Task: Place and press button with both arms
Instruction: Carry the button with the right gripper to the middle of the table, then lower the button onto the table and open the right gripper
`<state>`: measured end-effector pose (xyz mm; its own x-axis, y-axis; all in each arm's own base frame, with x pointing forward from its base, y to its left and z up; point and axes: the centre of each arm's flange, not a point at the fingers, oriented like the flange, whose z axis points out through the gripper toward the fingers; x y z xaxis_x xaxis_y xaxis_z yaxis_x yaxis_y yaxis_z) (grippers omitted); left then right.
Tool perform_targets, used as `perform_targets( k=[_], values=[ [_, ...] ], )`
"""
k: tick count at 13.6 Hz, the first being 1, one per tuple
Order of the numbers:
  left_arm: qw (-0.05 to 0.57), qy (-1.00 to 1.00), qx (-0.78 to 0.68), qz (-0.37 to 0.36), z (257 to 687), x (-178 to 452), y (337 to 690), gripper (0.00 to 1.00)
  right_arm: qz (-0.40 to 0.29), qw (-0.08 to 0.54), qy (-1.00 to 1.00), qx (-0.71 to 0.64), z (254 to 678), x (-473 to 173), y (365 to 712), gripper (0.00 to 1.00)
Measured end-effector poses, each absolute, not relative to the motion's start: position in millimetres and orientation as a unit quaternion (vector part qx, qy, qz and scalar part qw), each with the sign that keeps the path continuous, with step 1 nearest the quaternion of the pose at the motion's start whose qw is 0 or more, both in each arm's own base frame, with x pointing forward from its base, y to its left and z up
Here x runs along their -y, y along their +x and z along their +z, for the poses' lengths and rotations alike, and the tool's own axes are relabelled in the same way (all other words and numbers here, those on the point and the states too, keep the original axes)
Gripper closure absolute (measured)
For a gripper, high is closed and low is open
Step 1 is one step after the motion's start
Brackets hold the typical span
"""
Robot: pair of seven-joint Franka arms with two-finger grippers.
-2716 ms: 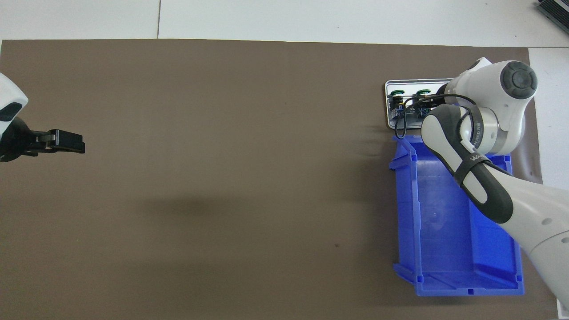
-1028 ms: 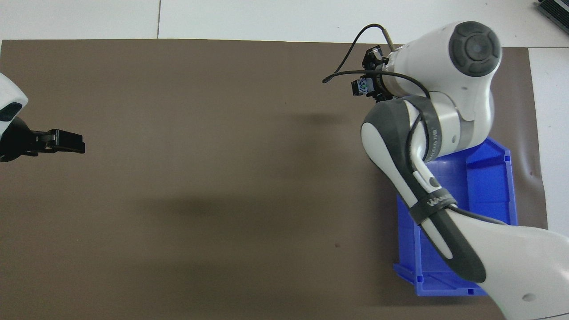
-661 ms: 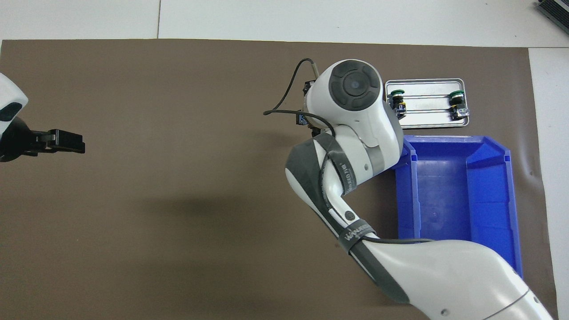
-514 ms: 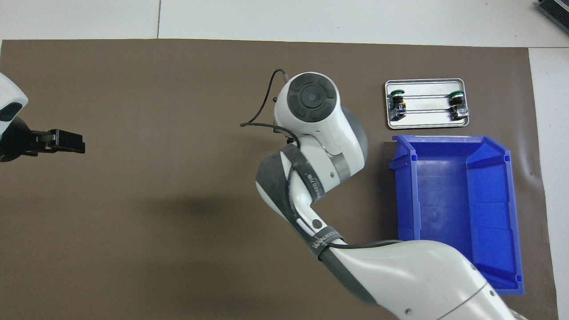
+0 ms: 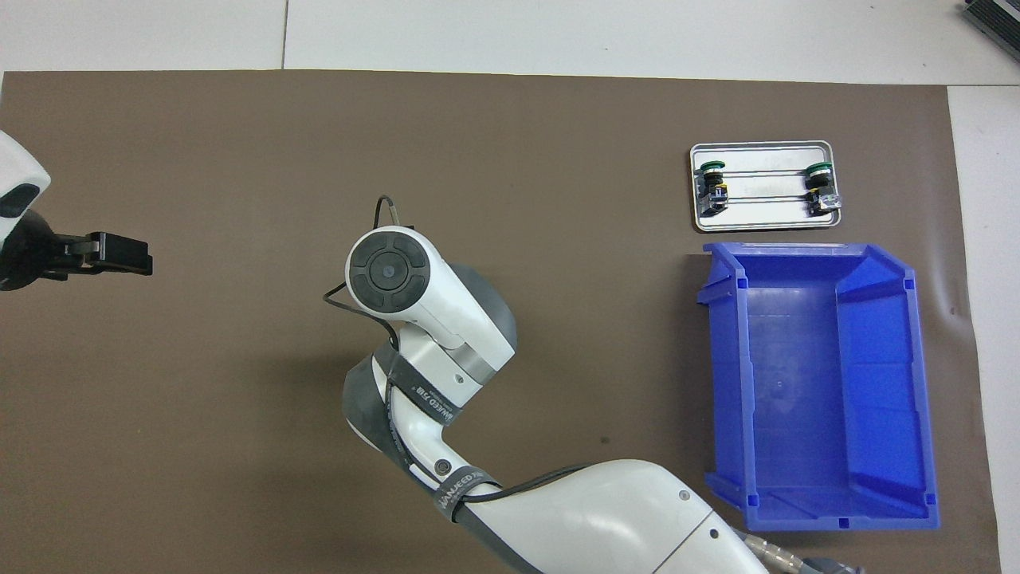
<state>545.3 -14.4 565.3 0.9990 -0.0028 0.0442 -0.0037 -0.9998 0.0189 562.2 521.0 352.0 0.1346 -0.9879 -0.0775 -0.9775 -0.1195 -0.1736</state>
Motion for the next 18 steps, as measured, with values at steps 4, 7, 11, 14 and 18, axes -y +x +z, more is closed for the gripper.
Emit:
perform_targets(
  k=[4, 7, 11, 14, 18],
  values=[
    [0.009, 1.000, 0.002, 0.022, 565, 14, 545, 0.00, -0.037, 0.096, -0.748, -0.655, 338, -535, 553, 0.59],
    [0.009, 1.000, 0.002, 0.022, 565, 14, 545, 0.00, -0.049, 0.079, -0.753, -0.651, 306, -549, 539, 0.59],
    [0.009, 1.000, 0.002, 0.022, 565, 14, 545, 0.00, -0.056, 0.082, -0.761, -0.641, 305, -559, 531, 0.60],
    [0.009, 1.000, 0.002, 0.022, 565, 14, 545, 0.00, -0.079, 0.088, -0.771, -0.626, 311, -563, 530, 0.40],
    [0.009, 1.000, 0.002, 0.022, 565, 14, 545, 0.00, -0.095, 0.105, -0.780, -0.610, 356, -554, 538, 0.00]
  ],
)
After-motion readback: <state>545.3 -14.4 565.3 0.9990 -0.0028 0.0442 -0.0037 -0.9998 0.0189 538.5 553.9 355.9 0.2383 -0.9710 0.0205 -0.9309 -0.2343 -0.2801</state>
